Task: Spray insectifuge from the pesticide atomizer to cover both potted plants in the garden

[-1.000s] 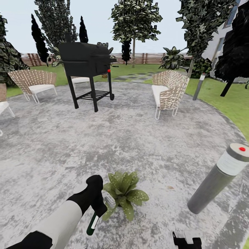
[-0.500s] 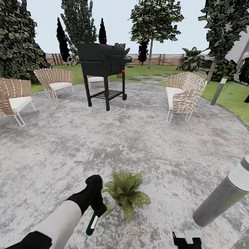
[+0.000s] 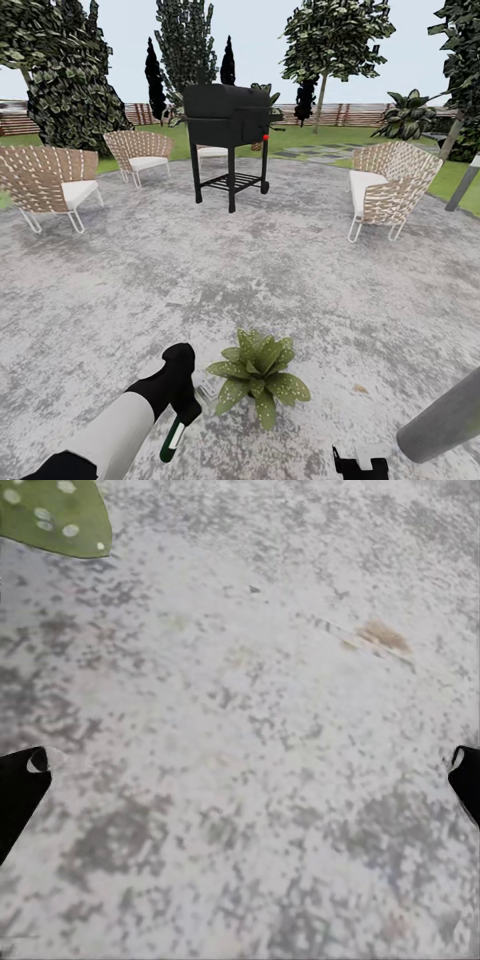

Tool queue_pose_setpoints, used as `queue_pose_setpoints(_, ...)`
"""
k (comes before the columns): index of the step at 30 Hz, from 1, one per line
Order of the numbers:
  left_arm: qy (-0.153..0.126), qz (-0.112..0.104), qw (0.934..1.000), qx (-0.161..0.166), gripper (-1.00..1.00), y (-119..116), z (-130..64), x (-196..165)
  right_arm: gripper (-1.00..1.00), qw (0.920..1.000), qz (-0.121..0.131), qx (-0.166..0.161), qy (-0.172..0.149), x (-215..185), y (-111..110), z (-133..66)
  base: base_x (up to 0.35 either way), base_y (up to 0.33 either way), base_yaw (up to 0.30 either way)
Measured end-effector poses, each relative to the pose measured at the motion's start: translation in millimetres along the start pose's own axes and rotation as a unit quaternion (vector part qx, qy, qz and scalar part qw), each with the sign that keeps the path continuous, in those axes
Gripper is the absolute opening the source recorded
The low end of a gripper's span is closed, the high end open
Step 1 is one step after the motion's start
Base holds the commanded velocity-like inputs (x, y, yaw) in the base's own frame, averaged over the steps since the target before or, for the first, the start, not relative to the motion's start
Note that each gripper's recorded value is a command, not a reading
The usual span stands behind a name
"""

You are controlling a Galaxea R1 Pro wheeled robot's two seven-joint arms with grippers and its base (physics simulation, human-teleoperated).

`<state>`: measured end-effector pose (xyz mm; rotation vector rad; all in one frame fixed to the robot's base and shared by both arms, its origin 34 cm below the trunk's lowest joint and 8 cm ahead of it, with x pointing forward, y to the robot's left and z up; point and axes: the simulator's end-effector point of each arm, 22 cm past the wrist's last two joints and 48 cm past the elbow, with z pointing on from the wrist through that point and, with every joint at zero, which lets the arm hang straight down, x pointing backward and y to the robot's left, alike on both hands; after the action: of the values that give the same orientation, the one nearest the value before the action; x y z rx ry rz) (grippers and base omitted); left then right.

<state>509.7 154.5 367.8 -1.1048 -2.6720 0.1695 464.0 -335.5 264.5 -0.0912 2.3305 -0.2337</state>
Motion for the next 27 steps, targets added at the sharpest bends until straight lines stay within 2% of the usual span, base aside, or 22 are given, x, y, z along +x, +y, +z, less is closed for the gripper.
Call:
queue_pose_setpoints(5, -0.001, 0.000, 1.0000, 0.001, -1.00, -0.5, 0.0, -0.3, 1.00, 1.0000, 0.000, 0.000, 0.000, -0.1, -0.4, 0.0, -0.010, -0.166, 0.004)
queue_pose_setpoints(11, -0.007, 0.000, 1.0000, -0.002, -1.00, 1.1, -3.6, -4.4, 1.00, 1.0000, -0.001, 0.002, 0.001, 0.9, -3.2, 0.1, -0.209, -0.202, 0.000)
queue_pose_setpoints(15, -0.017, 0.001, 0.9998, -0.007, -1.00, 4.6, -13.6, -13.6, 1.00, 1.0000, -0.002, 0.002, 0.001, 0.8, -3.6, 0.0, -0.045, -0.031, 0.000)
queue_pose_setpoints(18, -0.044, 0.002, 0.9987, -0.026, -1.00, 25.0, -49.8, -39.2, 1.00, 1.0000, -0.002, 0.001, 0.000, 0.7, -3.3, -0.1, -0.002, -0.001, 0.000)
queue_pose_setpoints(20, -0.072, 0.007, 0.9966, -0.038, -1.00, 40.4, -92.6, -65.9, 1.00, 1.0000, -0.002, 0.001, 0.000, 0.6, -3.3, -0.1, 0.000, 0.000, 0.000)
queue_pose_setpoints(22, -0.087, 0.012, 0.9954, -0.038, -1.00, 45.8, -120.5, -80.6, 1.00, 1.0000, -0.002, 0.001, 0.000, 0.4, -3.1, 0.0, 0.000, 0.000, 0.000)
queue_pose_setpoints(25, -0.084, 0.027, 0.9948, -0.051, -1.00, 49.4, -143.7, -89.3, 1.00, 1.0000, -0.002, 0.001, 0.000, 0.6, -3.1, 0.0, 0.000, 0.000, 0.000)
queue_pose_setpoints(27, -0.077, 0.037, 0.9955, -0.041, -1.00, 42.0, -152.5, -91.1, 1.00, 1.0000, -0.002, 0.001, 0.000, 0.4, -3.0, 0.1, 0.000, 0.000, 0.000)
